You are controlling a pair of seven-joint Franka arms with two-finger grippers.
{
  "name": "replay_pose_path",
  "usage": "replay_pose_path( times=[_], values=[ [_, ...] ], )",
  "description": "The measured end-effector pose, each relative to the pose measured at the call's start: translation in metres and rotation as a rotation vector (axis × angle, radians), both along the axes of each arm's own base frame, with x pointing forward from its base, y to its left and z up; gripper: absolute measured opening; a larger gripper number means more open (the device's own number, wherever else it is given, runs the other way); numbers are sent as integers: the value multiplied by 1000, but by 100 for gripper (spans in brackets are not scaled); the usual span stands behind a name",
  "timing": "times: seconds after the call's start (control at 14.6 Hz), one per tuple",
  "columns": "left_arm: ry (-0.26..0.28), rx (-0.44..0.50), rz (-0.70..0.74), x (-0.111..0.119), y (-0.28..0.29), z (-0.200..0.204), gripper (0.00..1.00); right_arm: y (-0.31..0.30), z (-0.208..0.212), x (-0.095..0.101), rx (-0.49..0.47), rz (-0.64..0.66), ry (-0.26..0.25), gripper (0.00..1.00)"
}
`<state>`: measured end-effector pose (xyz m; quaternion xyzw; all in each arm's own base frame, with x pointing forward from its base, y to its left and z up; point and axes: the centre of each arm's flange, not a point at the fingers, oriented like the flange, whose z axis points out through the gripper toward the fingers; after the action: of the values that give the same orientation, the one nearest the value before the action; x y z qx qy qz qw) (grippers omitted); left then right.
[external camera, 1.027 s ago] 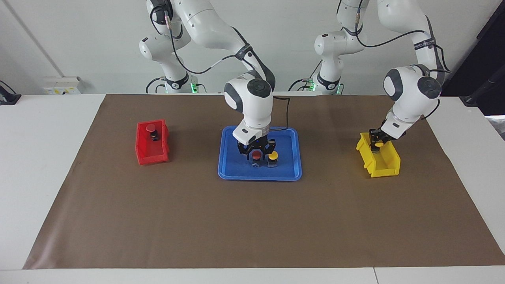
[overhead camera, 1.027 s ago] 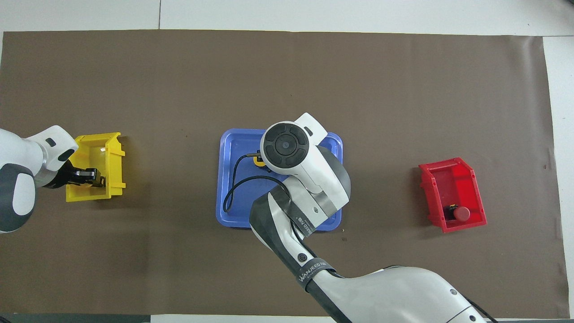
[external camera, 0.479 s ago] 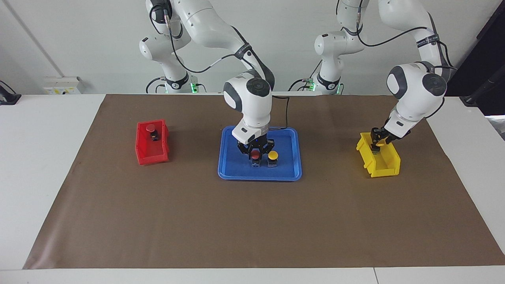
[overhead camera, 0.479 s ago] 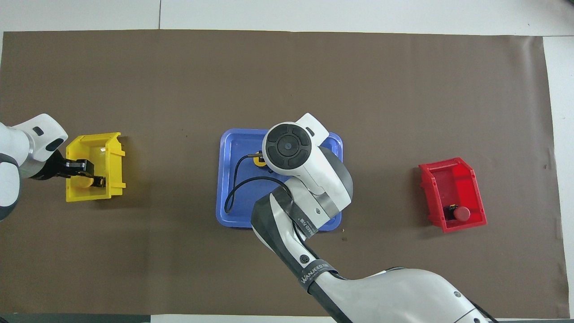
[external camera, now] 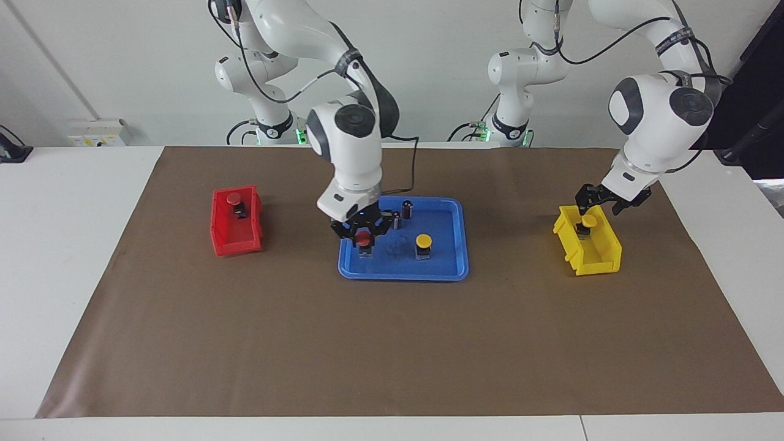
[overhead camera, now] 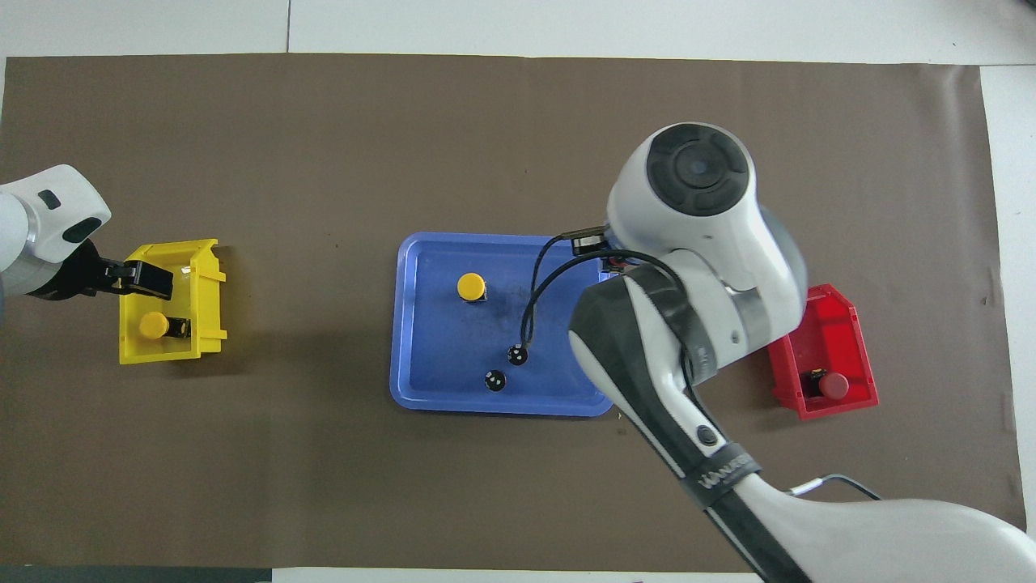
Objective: Sort red and yellow buttons by color
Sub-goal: 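Place the red button in the red bin with the right gripper, then reach the left gripper to the last yellow button and grasp it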
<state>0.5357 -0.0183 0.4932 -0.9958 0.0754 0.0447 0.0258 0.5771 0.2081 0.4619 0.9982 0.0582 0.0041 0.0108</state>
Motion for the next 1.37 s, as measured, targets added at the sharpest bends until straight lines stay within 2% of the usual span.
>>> replay_pose_path(
  times=[0.14,0.34,0.48,0.62,0.75,0.96,1.16,1.37],
  values=[
    [-3,2,-6,-3,-6,46,100,-86,16,-15,14,30,19,41],
    [-25,3,-19,-8,-13,100,100,-172,8,-55,36,55,52,41],
    [-41,-8,-33,-8,-23,112,100,-202,-7,-72,46,76,44,41],
    [-62,-71,-23,-4,-32,111,100,-224,-26,-82,49,96,26,41],
    [-87,-144,32,4,-59,103,100,-238,-42,-90,49,112,19,41],
    [-122,-174,104,5,-170,68,100,-241,-56,-95,47,120,0,41],
    [-108,-169,143,-8,-267,16,100,-238,-74,-101,44,124,-13,41],
    [-104,-115,160,-27,-342,-44,100,-237,-89,-107,43,125,-21,41]
  ],
)
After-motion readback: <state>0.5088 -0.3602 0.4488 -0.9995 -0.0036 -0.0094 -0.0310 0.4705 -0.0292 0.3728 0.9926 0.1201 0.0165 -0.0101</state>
